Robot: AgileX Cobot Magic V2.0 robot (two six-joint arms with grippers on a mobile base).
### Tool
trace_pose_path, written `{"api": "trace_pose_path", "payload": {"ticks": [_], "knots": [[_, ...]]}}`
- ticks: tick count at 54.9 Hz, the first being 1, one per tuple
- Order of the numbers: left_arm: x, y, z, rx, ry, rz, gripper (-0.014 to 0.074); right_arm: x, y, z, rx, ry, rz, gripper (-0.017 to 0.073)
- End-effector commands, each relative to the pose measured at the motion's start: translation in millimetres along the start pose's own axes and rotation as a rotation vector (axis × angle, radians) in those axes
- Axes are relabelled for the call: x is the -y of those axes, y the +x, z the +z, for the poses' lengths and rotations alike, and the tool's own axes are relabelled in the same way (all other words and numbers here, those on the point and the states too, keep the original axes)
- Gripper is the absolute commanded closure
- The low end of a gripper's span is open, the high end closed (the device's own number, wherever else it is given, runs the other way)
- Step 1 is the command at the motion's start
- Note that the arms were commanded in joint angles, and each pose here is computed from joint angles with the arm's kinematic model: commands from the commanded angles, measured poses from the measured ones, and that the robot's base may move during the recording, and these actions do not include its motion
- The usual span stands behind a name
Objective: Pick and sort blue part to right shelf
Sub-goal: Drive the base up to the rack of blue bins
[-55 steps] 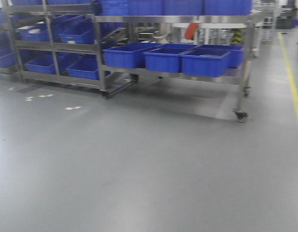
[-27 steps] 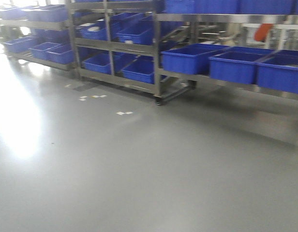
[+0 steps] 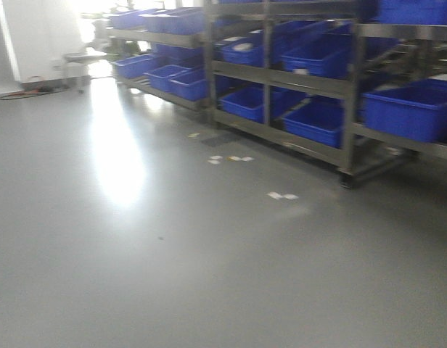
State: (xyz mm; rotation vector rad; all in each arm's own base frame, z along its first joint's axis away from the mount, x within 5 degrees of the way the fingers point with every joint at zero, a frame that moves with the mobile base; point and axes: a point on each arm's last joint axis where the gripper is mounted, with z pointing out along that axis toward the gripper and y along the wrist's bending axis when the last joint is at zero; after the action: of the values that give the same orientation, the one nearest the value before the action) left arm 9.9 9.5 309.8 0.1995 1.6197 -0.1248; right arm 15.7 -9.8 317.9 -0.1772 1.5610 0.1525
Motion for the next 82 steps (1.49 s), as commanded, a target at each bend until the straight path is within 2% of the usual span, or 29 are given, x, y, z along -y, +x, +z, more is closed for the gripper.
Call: {"api": "trace_pose_path", "payload": {"ticks": [1,82], "knots": [[-0.9,-15.6,-10.2,0.141,0.013,-0.004,0.0351,-0.7,-16.5,-2.0,0.106,-0.009,-0.026,0.0312],[-0.8,-15.6,-10.2,0.141,0.014,-0.006,0.0351,-0.6,-16.1,-1.9,0.101,-0.008,-0.026,0.0312]]}}
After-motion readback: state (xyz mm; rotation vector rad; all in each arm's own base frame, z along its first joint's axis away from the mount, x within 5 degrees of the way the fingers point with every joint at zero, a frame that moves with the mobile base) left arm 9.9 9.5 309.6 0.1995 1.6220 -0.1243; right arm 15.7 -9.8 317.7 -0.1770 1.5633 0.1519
